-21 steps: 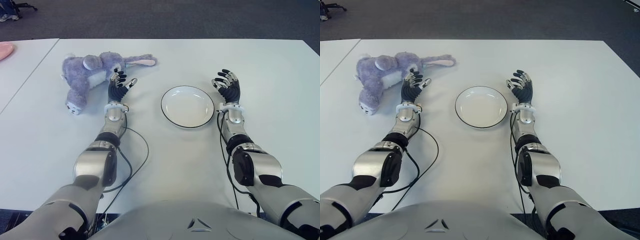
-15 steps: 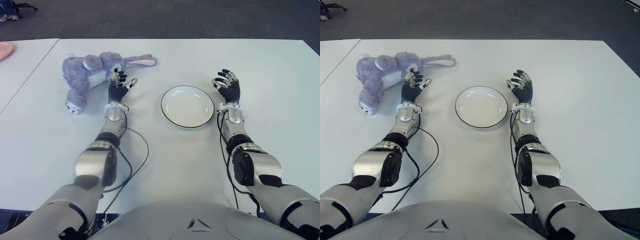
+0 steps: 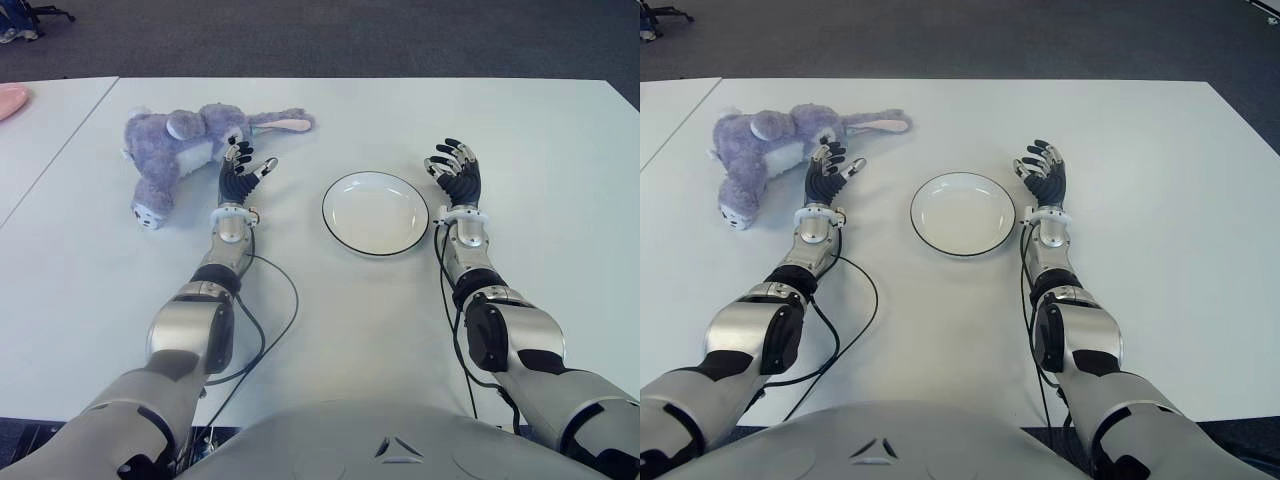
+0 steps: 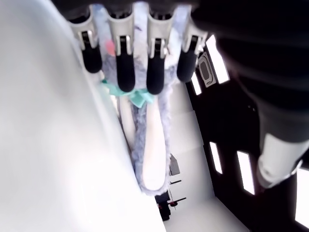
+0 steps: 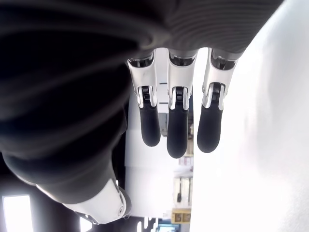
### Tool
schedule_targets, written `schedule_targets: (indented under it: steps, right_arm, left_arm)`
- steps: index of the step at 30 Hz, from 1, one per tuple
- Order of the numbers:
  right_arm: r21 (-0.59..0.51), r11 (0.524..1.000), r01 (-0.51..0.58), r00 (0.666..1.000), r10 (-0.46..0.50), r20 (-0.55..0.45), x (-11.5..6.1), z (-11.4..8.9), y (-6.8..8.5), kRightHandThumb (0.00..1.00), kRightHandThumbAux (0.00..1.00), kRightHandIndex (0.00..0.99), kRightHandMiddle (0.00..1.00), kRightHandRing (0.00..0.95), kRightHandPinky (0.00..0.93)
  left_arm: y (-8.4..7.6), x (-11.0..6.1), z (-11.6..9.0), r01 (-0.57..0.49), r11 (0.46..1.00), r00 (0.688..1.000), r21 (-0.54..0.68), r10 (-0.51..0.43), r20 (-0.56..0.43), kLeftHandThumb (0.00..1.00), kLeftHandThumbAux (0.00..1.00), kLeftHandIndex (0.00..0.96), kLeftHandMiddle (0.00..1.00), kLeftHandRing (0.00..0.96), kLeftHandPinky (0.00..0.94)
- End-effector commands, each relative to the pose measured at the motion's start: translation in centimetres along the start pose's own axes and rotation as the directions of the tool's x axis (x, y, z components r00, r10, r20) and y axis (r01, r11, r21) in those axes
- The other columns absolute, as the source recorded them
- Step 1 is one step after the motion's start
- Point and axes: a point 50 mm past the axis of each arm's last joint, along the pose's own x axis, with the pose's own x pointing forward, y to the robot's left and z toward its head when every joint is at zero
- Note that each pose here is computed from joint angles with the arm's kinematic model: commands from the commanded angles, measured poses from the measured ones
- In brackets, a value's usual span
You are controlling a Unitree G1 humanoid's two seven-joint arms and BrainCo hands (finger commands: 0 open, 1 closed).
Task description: Put the doll into the plate.
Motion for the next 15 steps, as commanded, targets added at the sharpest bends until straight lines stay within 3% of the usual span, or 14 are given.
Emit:
schedule_targets:
  steps: [1, 3, 6, 8, 11, 15]
  right_arm:
    - [-0.015, 1.0, -0.001, 0.88, -0.006, -0.475, -8.4, -10.0, 0.0, 0.379, 0.874, 0.204, 0.273, 0.32, 0.381]
    - [-0.016, 1.0, -0.003, 0.88, -0.005, -0.476, -8.5, -10.0, 0.0, 0.374, 0.874, 0.202, 0.271, 0.317, 0.371]
    - [-0.014, 1.0, -0.001, 0.879, -0.005, -0.477, -8.5, -10.0, 0.0, 0.368, 0.874, 0.198, 0.268, 0.309, 0.353]
    - [-0.013, 1.0, -0.001, 0.879, -0.006, -0.477, -8.5, -10.0, 0.0, 0.367, 0.876, 0.198, 0.265, 0.305, 0.353]
    - [-0.014, 1.0, 0.001, 0.879, -0.007, -0.478, -8.5, -10.0, -0.1, 0.368, 0.878, 0.199, 0.265, 0.304, 0.36]
    - [-0.025, 1.0, -0.002, 0.881, -0.01, -0.473, -8.5, -10.0, -0.1, 0.373, 0.877, 0.199, 0.265, 0.307, 0.372]
  left_arm:
    - [-1.7, -5.7, -7.1, 0.079, 0.995, 0.958, 0.068, -0.057, -0.281, 0.0, 0.585, 0.177, 0.21, 0.191, 0.141]
    - [-1.5, -5.3, -6.5, 0.056, 0.996, 0.972, 0.062, -0.04, -0.233, 0.0, 0.586, 0.173, 0.208, 0.19, 0.149]
    - [-1.1, -4.8, -4.5, -0.01, 0.999, 0.999, 0.049, 0.013, -0.052, 0.0, 0.611, 0.18, 0.218, 0.195, 0.152]
    - [-0.9, -4.7, -3.7, -0.038, 0.998, 0.999, 0.04, 0.037, 0.029, 0.0, 0.701, 0.186, 0.243, 0.212, 0.148]
    - [-0.5, -4.9, -2.3, -0.107, 0.993, 0.98, 0.05, 0.097, 0.173, 0.0, 0.78, 0.184, 0.267, 0.232, 0.126]
    - [0.2, -5.2, -1.0, -0.239, 0.962, 0.925, 0.134, 0.183, 0.334, 0.0, 0.808, 0.173, 0.28, 0.245, 0.112]
